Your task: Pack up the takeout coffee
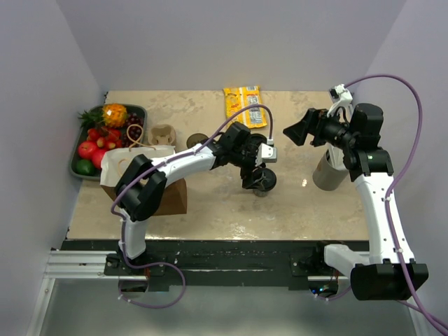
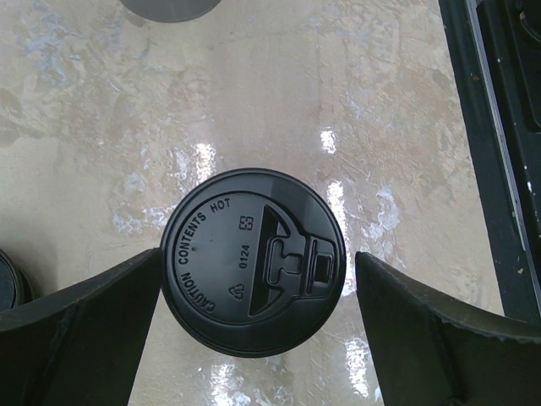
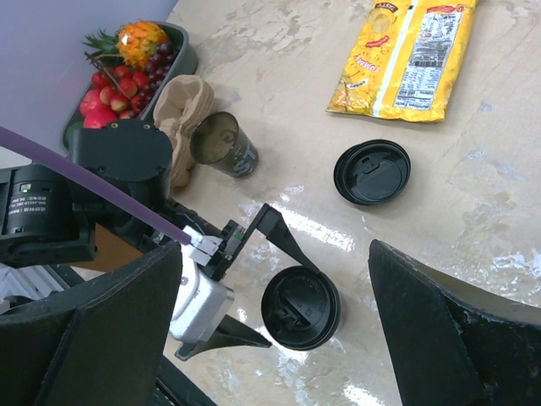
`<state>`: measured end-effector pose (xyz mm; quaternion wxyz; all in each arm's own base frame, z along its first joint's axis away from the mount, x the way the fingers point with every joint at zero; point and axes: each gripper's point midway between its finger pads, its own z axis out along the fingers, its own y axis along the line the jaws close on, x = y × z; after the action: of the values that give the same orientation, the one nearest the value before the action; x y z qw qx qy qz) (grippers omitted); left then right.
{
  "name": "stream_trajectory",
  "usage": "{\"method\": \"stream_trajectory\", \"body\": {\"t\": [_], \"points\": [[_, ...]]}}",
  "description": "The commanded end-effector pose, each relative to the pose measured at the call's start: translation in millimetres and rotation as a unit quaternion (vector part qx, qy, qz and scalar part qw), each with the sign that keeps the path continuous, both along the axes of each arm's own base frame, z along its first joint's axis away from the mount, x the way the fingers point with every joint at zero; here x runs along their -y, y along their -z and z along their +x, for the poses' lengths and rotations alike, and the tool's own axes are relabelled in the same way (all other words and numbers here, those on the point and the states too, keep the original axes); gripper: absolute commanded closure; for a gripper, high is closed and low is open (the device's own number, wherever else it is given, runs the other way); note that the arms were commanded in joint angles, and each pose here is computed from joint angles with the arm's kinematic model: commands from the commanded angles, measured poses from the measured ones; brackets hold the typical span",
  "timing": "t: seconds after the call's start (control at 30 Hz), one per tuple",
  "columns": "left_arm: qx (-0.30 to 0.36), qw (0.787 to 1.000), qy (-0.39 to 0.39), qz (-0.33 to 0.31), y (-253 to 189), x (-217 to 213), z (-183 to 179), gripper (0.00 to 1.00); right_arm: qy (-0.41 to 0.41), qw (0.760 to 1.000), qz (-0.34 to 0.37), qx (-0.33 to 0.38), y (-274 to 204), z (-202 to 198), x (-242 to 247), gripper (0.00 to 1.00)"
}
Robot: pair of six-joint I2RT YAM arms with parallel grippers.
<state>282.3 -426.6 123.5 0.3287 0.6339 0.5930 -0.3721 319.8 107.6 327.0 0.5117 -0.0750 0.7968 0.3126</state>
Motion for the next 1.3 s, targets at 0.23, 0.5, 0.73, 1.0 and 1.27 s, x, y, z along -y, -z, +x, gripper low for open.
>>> {"method": "stream_trajectory", "body": {"t": [0.23,0.5,0.73,1.0,1.27], "points": [[0.01,1.0,0.013,-0.006,-2.1,9.0,0.8,0.01,-0.005,1.0,0.008,0.026,-14.3,3.0,-2.5,0.05],[-0.001,1.0,0.009,-0.021,-13.1,13.4,-1.0,0.01,-0.005,0.999,0.008,0.03,-16.2,2.5,-2.5,0.05],[-0.003,0.999,0.004,-0.044,-29.8,20.1,-5.5,0.01,-0.005,0.999,0.009,0.031,-15.5,2.0,-2.8,0.05],[0.002,0.999,-0.004,-0.034,-21.5,21.5,-10.5,0.01,-0.007,0.999,0.01,0.031,-15.2,1.9,-3.5,0.05],[0.004,1.0,-0.01,-0.021,-15.6,17.6,-12.9,0.01,-0.007,0.999,0.012,0.031,-15.8,1.4,-3.8,0.05]]}}
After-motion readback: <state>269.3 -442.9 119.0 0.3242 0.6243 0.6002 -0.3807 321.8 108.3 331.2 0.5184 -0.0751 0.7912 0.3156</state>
